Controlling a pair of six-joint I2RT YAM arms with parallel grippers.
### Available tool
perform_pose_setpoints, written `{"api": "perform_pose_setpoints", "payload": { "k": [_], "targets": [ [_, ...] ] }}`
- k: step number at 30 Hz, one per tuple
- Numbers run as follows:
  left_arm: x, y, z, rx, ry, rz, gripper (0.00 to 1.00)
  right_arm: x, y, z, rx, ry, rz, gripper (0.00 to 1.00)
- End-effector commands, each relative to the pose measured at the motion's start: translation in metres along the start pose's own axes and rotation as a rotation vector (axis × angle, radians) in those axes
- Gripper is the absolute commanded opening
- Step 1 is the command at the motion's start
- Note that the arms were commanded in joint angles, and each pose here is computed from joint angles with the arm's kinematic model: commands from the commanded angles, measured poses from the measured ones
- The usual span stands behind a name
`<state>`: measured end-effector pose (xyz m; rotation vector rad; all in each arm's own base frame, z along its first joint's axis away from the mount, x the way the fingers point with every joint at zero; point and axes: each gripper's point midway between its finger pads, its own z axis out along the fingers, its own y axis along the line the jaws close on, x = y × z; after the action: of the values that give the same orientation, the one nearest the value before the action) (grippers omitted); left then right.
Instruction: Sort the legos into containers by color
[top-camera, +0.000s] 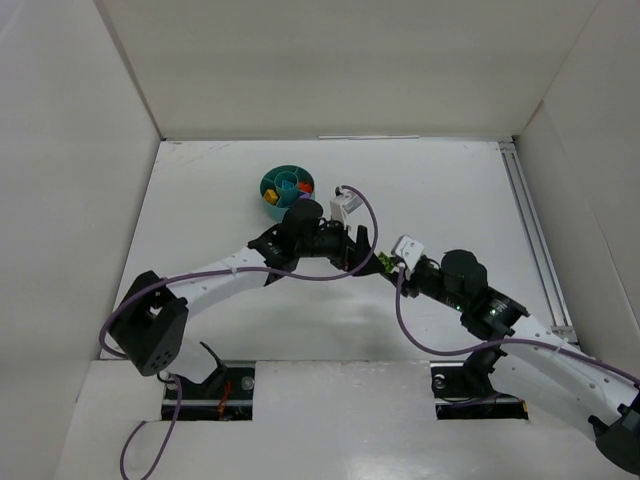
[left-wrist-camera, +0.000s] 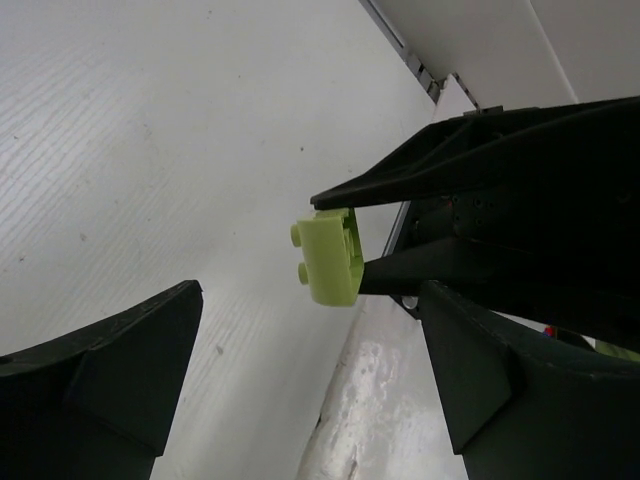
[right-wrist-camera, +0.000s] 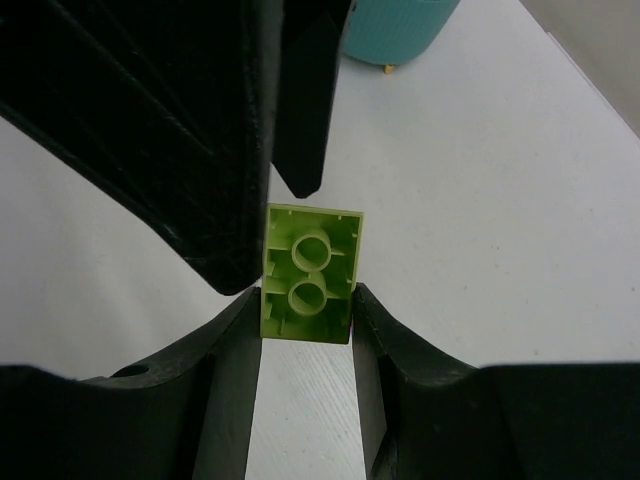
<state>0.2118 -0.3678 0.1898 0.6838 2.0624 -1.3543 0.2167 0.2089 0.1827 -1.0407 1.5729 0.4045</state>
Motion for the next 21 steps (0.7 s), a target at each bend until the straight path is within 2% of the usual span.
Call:
{"api": "perform_pose_setpoints", "payload": {
  "k": [1,5,7,11,12,15,16,21],
  "targets": [
    [-0.03,-0.021,0.003,0.058,-0.075,0.042,0.86,-0.045,-0.001,-0.002,-0.014,-0.151,-0.036,0.24],
    [-0.032,-0.017,0.007,0.045,-0.072,0.036,0.78,-0.05,-0.003,-0.002,-0.008,-0.168,-0.039,0.24],
    [-0.032,-0.017,0.007,0.045,-0.072,0.036,0.78,-0.053,-0.001,-0.002,-0.016,-0.182,-0.041,0.25],
    [-0.034,-0.014,0.007,0.029,-0.083,0.036,0.67,-0.056,0.001,-0.002,-0.032,-0.197,-0.045,0.25],
    [-0.034,-0.014,0.007,0.029,-0.083,0.036,0.61,-0.061,0.001,-0.003,-0.038,-0.209,-0.058,0.25],
    [-0.034,-0.015,0.007,0.029,-0.083,0.026,0.53,-0.057,0.004,0.0,-0.053,-0.195,-0.056,0.25],
    [-0.034,-0.015,0.007,0.029,-0.083,0.026,0.43,-0.059,0.003,0.0,-0.05,-0.204,-0.057,0.25],
    [-0.034,-0.015,0.007,0.029,-0.083,0.026,0.25,-0.057,0.002,0.002,-0.041,-0.191,-0.055,0.26]
  ]
}}
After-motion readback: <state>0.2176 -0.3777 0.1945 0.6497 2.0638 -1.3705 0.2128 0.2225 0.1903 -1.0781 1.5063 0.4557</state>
